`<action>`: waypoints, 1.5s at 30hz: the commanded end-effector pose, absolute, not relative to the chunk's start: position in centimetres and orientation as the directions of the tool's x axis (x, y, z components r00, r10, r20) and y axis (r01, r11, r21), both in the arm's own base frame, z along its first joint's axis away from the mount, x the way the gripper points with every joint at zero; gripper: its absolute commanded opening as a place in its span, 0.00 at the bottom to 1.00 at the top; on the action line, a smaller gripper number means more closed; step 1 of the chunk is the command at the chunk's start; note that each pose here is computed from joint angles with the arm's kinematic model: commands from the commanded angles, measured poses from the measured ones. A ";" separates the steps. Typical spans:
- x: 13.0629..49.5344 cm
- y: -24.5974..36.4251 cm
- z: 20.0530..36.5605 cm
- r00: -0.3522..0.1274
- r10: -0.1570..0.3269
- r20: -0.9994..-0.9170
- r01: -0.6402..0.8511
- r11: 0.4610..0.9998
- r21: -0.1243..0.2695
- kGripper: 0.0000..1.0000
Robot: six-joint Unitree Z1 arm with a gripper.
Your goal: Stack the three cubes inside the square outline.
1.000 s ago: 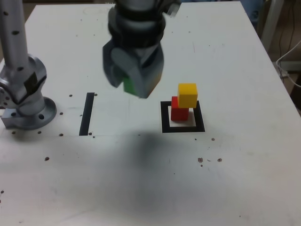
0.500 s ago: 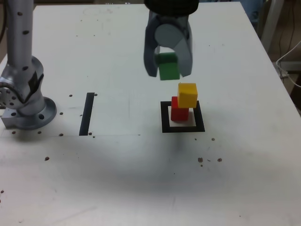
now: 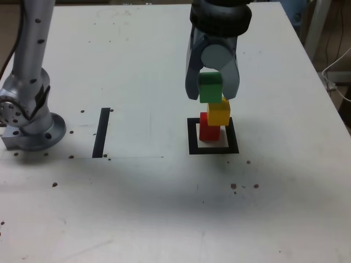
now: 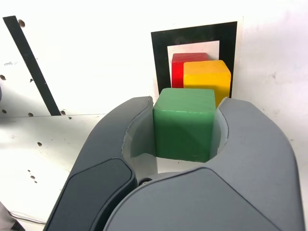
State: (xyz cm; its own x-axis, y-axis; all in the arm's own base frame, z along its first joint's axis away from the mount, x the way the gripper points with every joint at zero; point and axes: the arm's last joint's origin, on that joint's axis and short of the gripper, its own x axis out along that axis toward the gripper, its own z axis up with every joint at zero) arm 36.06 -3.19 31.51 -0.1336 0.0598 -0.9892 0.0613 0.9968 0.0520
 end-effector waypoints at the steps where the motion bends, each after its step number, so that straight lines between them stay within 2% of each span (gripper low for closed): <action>1: 36.3 -3.2 31.2 -0.137 0.064 -0.988 0.067 0.996 0.056 0.24; 10: 36.5 -2.9 30.7 -0.137 0.109 -0.985 0.078 0.992 0.099 0.30; 16: 36.5 -2.8 30.5 -0.142 0.123 -0.982 0.079 0.990 0.112 0.31; 28: 36.4 -3.1 30.5 -0.141 0.082 -0.987 0.073 0.995 0.072 0.31; 38: 36.7 -3.2 30.2 -0.130 0.067 -0.989 0.071 0.996 0.058 0.31; 45: 36.8 -3.2 29.8 -0.142 0.061 -0.988 0.070 0.996 0.051 0.36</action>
State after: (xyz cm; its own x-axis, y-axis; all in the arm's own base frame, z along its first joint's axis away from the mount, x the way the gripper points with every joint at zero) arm 36.68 -3.21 30.08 -0.1331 0.0613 -0.9892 0.0702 0.9962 0.0523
